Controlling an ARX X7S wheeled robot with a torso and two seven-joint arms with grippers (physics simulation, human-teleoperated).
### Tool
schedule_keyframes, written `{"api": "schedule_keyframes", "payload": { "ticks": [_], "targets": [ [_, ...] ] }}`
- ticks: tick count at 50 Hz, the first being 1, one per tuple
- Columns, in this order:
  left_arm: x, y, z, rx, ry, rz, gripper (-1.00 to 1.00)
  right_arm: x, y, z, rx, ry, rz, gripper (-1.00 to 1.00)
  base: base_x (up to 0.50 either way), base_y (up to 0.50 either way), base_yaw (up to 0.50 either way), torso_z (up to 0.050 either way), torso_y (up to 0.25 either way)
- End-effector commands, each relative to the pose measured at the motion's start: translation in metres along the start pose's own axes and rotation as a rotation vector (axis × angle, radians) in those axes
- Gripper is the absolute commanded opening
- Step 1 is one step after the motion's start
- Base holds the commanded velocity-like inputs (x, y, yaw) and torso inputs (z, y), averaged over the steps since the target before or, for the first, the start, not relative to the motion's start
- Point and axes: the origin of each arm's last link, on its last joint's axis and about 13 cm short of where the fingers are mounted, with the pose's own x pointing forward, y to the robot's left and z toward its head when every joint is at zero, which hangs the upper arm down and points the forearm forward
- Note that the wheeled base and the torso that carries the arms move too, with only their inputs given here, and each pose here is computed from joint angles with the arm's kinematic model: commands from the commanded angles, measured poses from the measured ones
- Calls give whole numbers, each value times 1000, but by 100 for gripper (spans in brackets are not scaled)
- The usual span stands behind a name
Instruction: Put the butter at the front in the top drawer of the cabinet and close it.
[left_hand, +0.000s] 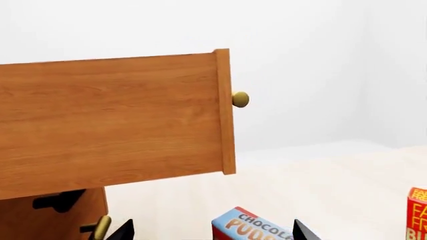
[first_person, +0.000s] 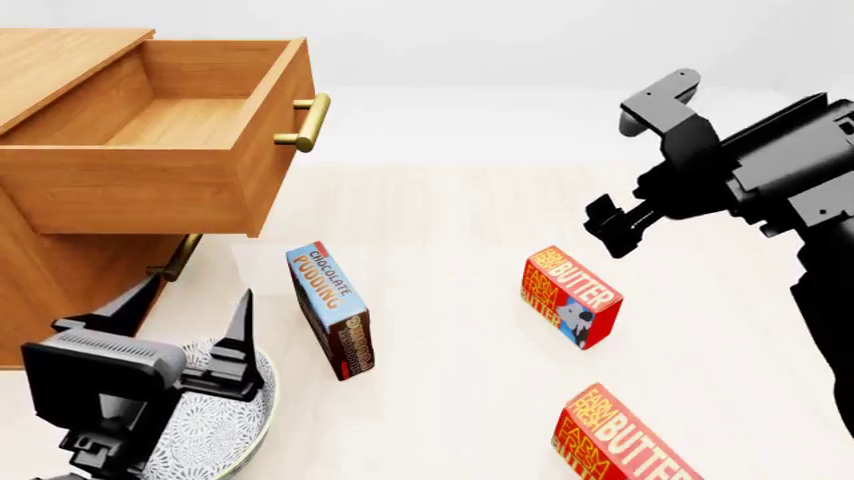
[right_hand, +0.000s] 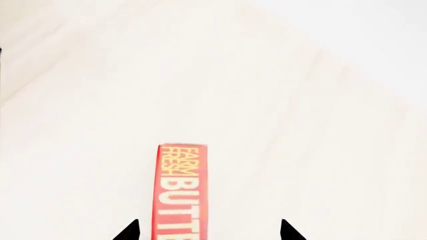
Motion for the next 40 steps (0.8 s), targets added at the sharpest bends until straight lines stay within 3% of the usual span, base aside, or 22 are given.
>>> {"api": "schedule_keyframes", "payload": {
  "ticks": [1,18,40],
  "targets": [
    [-1,-2,-2,-5,0,-6,100,16,3,-7,-12,43,8,100,0,0,0,0,0],
    [1,-3,-6,-14,7,-9,100,43,12,-16,6,47,53,100,0,0,0,0,0],
    [2,-3,-6,-18,5,-10,100,56,16,-29,16,75,72,100,0,0,0,0,0]
  ]
}}
